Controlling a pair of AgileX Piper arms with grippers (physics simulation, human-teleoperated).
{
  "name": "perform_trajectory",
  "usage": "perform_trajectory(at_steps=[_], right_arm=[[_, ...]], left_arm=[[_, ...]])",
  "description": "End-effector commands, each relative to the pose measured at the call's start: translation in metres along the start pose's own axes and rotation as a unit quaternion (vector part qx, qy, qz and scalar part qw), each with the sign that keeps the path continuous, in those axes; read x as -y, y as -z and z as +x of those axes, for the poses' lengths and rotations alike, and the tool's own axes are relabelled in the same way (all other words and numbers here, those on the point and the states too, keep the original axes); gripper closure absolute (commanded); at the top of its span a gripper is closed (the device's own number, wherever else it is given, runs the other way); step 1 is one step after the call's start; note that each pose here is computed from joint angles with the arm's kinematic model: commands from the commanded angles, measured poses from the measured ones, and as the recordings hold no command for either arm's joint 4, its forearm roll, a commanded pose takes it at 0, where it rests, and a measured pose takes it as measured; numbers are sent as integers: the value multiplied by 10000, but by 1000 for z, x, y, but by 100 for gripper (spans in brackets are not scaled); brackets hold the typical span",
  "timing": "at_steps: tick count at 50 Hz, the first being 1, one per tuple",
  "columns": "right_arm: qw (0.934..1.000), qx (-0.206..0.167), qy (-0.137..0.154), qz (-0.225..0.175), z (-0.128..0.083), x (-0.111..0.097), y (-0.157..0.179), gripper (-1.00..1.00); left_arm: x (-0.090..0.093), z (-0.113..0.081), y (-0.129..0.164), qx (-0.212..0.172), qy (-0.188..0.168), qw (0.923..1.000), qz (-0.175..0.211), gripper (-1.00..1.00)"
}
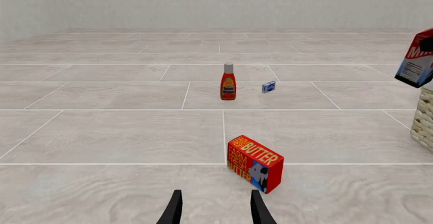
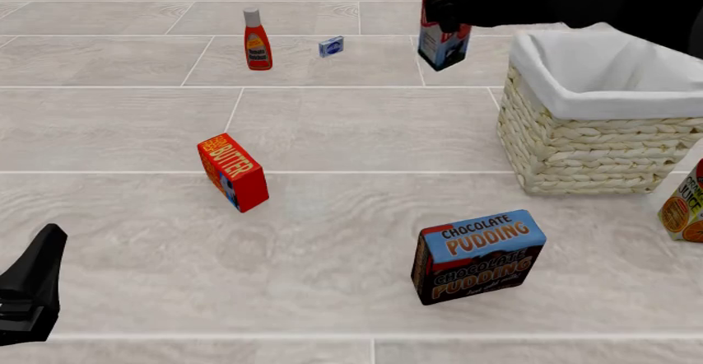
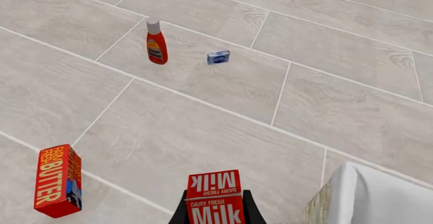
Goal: Pick the milk and place it in the basket.
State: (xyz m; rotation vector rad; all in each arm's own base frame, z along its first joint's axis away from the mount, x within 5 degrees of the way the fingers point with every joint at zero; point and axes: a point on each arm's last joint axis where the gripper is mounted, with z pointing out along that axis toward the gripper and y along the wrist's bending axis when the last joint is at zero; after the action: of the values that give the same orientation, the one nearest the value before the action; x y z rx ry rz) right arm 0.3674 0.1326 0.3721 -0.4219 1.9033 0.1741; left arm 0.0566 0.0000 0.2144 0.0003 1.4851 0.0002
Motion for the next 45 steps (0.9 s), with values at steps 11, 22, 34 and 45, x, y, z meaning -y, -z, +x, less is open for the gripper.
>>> perform_trajectory(at_steps=[11,22,34,45], right_arm=[[9957,329,-218,842,-26,64,41,100],[9913,317,-406,1207,-28,93,48,100],[9859,231,-685,1511,-26,120,46,100],[9785,-11,-762,1916,-10,161,33,100]], left_arm=[[0,0,0,0,0,10000,0,-100],[0,0,0,-1,0,10000,0,-100],[0,0,0,0,0,10000,0,-100],[0,0,0,0,0,10000,0,-100]])
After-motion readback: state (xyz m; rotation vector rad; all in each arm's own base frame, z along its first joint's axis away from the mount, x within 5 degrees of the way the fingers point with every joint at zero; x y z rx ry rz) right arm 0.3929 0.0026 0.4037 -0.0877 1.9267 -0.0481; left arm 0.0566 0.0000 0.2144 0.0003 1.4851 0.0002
